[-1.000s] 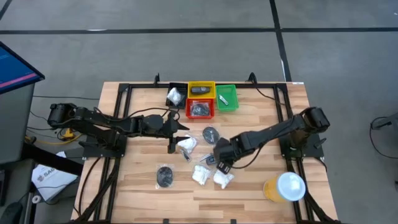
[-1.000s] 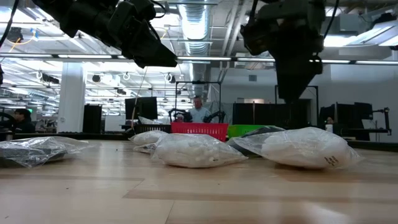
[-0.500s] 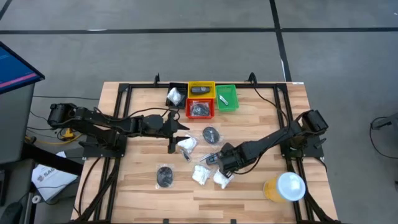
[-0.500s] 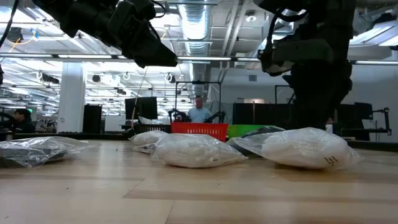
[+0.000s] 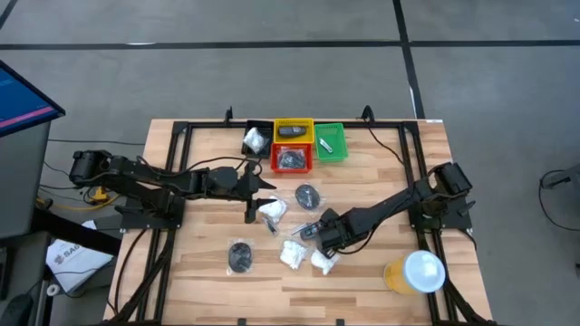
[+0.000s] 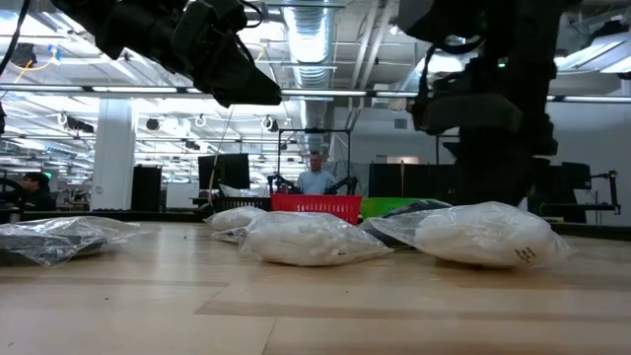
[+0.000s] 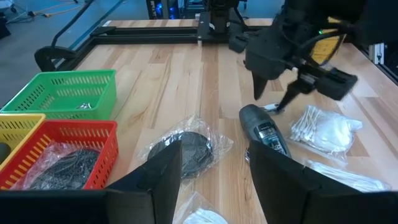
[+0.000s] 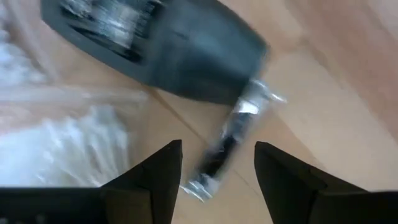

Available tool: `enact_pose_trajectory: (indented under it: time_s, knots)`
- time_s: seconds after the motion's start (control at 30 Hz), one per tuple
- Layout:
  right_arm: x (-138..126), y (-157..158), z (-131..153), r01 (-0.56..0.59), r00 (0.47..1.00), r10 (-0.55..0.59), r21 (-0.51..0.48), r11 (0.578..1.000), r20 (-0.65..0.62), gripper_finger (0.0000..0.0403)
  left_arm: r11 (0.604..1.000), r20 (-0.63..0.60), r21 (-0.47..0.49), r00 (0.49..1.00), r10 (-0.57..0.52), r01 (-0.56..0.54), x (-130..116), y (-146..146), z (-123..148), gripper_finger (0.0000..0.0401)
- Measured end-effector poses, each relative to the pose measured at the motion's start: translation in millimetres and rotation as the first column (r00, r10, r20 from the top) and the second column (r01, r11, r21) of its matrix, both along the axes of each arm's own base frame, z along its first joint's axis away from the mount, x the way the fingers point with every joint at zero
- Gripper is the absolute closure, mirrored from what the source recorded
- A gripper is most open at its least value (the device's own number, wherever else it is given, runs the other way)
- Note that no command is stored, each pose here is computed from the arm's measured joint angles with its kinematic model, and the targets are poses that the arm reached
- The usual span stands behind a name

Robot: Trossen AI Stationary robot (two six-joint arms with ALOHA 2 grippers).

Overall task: Pick & Place Travel size toiletries
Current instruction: Put the silver nail cutter into the green bin

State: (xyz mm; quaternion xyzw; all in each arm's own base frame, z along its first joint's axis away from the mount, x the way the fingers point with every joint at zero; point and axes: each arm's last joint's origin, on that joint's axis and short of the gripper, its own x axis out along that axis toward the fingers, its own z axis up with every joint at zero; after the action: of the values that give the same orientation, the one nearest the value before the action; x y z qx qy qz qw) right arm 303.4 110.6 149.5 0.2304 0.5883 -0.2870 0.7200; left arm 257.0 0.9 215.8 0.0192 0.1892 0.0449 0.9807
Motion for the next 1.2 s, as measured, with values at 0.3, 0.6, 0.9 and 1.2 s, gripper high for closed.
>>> enact_pose_trajectory:
  time_s: [0.3, 0.6, 0.9, 1.2]
  knots:
    - [3, 4, -24, -0.009, 0.997, 0.009, -0.001, 1.000, -0.070, 0.0218, 1.000, -0.001, 0.000, 1.000, 0.000, 0.000, 0, 0, 0, 0.0224]
    - [3, 7, -27, -0.017, 0.997, 0.017, 0.000, 1.000, -0.073, 0.0287, 1.000, -0.001, 0.000, 1.000, 0.000, 0.000, 0, 0, 0, 0.0224]
    - [4, 7, -23, -0.036, 0.996, 0.036, 0.001, 0.999, -0.082, 0.0368, 1.000, -0.001, 0.000, 1.000, 0.000, 0.000, 0, 0, 0, 0.0224]
    - [-9, 1, -3, -0.045, 0.987, 0.039, -0.038, 0.998, -0.159, 0.0367, 1.000, -0.001, 0.000, 1.000, 0.000, 0.000, 0, 0, 0, 0.0224]
